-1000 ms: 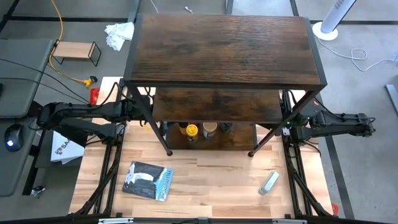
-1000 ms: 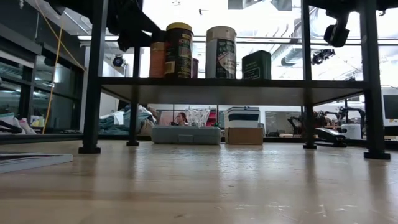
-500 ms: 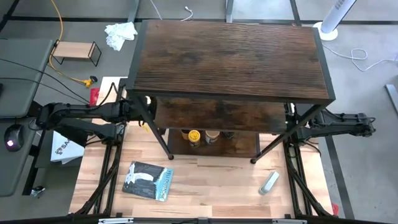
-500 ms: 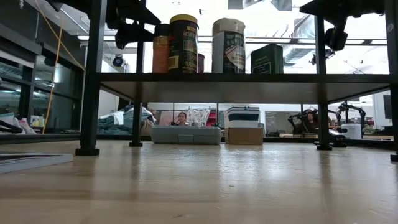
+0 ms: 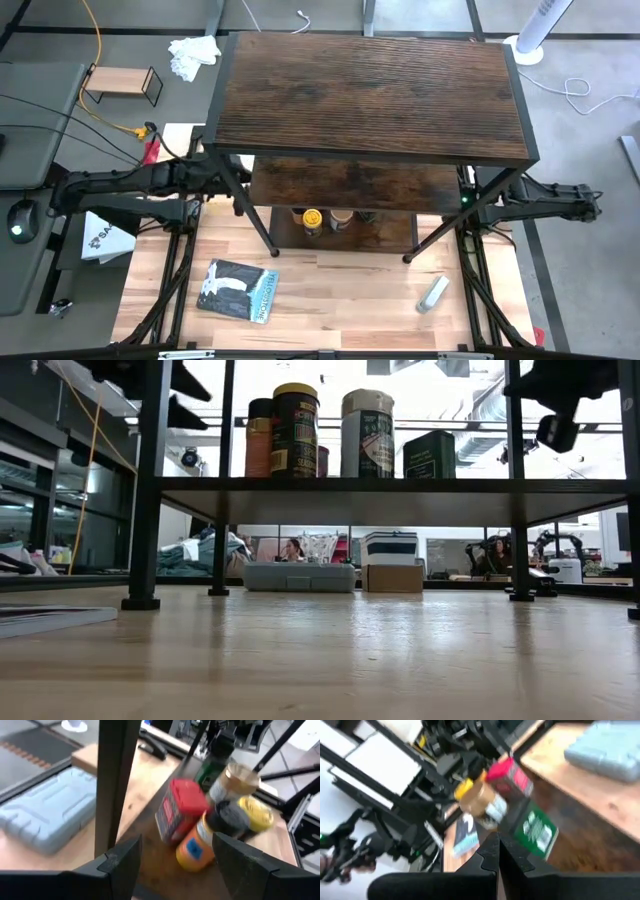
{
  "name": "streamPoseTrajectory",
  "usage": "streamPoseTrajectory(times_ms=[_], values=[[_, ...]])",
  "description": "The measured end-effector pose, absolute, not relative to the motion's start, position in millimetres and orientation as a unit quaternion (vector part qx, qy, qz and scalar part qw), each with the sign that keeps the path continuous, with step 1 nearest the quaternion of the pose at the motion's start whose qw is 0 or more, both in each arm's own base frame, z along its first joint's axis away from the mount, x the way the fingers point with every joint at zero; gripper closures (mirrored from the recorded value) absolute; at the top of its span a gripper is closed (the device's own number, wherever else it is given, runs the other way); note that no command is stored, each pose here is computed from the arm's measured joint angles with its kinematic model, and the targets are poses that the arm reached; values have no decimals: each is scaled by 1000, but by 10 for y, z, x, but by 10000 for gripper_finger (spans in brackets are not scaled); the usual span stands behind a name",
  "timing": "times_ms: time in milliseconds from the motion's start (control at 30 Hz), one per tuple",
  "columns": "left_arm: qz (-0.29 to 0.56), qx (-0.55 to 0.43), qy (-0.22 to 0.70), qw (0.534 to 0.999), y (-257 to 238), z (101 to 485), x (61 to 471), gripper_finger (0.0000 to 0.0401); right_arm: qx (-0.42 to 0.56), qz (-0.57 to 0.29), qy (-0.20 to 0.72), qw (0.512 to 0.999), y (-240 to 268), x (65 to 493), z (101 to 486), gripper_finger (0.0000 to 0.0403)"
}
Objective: Shelf spices
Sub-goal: Remove the black seasoning can from the shelf
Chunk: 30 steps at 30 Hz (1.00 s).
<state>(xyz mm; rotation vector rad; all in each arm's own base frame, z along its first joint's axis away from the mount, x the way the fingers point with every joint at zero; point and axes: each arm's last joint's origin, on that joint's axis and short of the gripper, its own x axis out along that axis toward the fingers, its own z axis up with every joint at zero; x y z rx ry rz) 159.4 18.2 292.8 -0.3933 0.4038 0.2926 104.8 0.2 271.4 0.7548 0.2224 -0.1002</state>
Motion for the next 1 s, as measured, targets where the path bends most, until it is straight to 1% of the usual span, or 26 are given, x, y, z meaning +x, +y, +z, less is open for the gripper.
streamPoseTrajectory(times_ms=[100, 167, 233, 333, 367, 567, 700, 900, 1000], values=[[144, -206, 228, 941, 144, 2882, 1529, 192, 368, -43, 119, 921, 7, 976, 2694, 403], [146, -222, 248, 931, 119, 2846, 1505, 226, 369, -43, 120, 920, 7, 922, 2691, 403], [149, -244, 264, 921, 91, 2814, 1490, 273, 376, -49, 131, 916, 6, 860, 2705, 403], [133, -275, 284, 909, 32, 2785, 1477, 365, 379, -48, 164, 909, 15, 745, 2773, 403], [126, -284, 292, 905, 9, 2776, 1470, 382, 381, -43, 179, 906, 22, 706, 2800, 403], [100, -313, 332, 884, -147, 2728, 1422, 399, 422, -1, 245, 873, 62, 510, 2948, 403], [108, -315, 337, 881, -237, 2714, 1396, 400, 450, 25, 280, 848, 89, 436, 2982, 403], [127, -320, 324, 881, -317, 2715, 1374, 400, 470, 38, 314, 824, 121, 501, 2940, 403], [135, -319, 324, 880, -338, 2708, 1361, 400, 475, 63, 332, 812, 158, 572, 2936, 403]])
